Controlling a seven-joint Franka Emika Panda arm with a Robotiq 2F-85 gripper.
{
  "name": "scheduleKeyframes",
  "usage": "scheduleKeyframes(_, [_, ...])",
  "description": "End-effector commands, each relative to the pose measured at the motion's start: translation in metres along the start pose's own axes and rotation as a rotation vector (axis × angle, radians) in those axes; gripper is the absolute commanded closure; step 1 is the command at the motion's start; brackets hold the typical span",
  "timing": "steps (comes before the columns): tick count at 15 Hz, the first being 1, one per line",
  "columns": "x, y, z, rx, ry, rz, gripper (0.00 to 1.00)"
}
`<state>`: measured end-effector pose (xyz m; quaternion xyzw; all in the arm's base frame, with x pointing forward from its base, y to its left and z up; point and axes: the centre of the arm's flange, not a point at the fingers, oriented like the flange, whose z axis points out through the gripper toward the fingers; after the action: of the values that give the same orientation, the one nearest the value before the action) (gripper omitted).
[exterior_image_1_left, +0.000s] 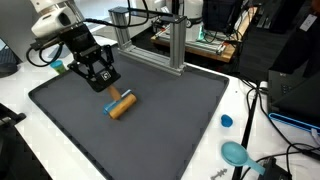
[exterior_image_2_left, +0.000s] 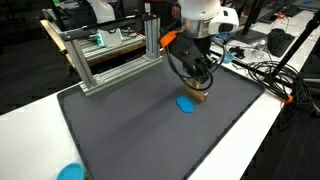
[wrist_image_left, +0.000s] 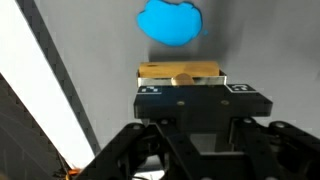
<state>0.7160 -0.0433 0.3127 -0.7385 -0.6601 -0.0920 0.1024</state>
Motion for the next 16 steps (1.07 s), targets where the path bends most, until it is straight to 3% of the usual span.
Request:
scheduleKeyframes(1, [-0.009,-0.017,-0.009,-0.028,0.005,0.028,0.78])
scheduleKeyframes(6, [-0.030,-0.011,0.001,-0.100,-0.036,0.086,0.78])
scheduleKeyframes(11, [-0.037,-0.011,0.010,-0.050,-0.085,0.148,0.78])
scheduleKeyframes(12, [-0.035,-0.003,0.006,-0.077,-0.046,0.122,0.53])
scheduleKeyframes(14, [-0.034,-0.003,0.006,-0.077,-0.048,0.137,0.53])
scheduleKeyframes(15, [-0.034,-0.003,0.006,-0.077,-0.048,0.140,0.78])
scheduleKeyframes(16, [-0.037,0.000,0.010,-0.074,-0.057,0.148,0.78])
